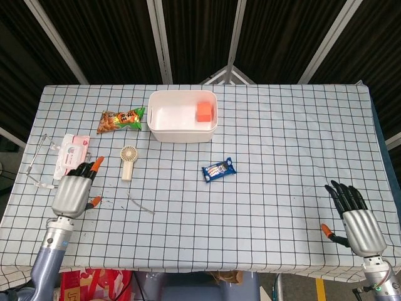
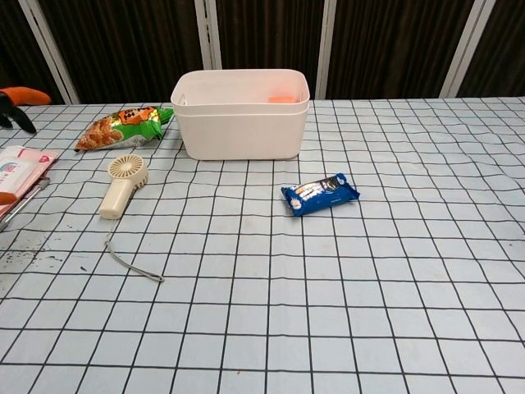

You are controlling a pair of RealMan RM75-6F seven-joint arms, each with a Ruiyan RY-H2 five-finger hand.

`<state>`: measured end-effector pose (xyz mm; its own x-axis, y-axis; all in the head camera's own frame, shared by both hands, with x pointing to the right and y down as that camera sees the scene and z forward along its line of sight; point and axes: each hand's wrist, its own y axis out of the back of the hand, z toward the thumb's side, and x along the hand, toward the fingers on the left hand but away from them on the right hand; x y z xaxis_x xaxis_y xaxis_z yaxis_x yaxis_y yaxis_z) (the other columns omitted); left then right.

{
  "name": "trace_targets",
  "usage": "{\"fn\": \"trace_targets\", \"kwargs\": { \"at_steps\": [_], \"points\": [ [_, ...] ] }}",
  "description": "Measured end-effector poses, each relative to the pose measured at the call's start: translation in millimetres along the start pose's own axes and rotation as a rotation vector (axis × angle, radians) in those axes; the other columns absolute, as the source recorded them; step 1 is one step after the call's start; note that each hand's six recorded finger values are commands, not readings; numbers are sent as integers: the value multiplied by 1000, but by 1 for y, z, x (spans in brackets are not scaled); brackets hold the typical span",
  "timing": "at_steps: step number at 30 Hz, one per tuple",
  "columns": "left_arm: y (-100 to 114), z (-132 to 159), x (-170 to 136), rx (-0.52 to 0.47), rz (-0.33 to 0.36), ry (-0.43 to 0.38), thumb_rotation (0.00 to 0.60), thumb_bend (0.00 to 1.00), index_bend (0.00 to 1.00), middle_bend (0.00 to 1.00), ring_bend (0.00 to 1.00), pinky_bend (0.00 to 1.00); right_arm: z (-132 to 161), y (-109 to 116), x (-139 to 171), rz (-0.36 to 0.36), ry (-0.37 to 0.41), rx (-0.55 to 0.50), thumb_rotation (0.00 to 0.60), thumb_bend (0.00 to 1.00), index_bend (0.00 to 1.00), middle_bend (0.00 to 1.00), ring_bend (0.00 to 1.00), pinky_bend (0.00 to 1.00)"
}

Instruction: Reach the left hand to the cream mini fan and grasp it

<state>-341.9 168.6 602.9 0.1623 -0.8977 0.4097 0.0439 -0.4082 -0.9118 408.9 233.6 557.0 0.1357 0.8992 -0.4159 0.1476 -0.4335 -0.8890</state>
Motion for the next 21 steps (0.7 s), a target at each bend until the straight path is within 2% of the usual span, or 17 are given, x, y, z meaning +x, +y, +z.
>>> {"fn": "trace_targets", "kwargs": {
  "at_steps": [4,10,16,21],
  "points": [
    [8,-24,-34,-18,61,-7,600,126,0,0,0,3,-1,0,-1,-6,-5,7,600,290,0,0,0,61],
    [11,-56,-75,-34,100,22,600,126,0,0,0,3,-1,1,1,-11,-5,15,600,290,0,0,0,61],
    [16,-66,-88,-69,125,36,600,126,0,0,0,3,-2,2,2,-18,-6,10,600,289,0,0,0,61],
    [14,-68,-87,-79,115,44,600,127,0,0,0,3,0,0,1,-16,3,16,600,290,0,0,0,61]
  ]
}}
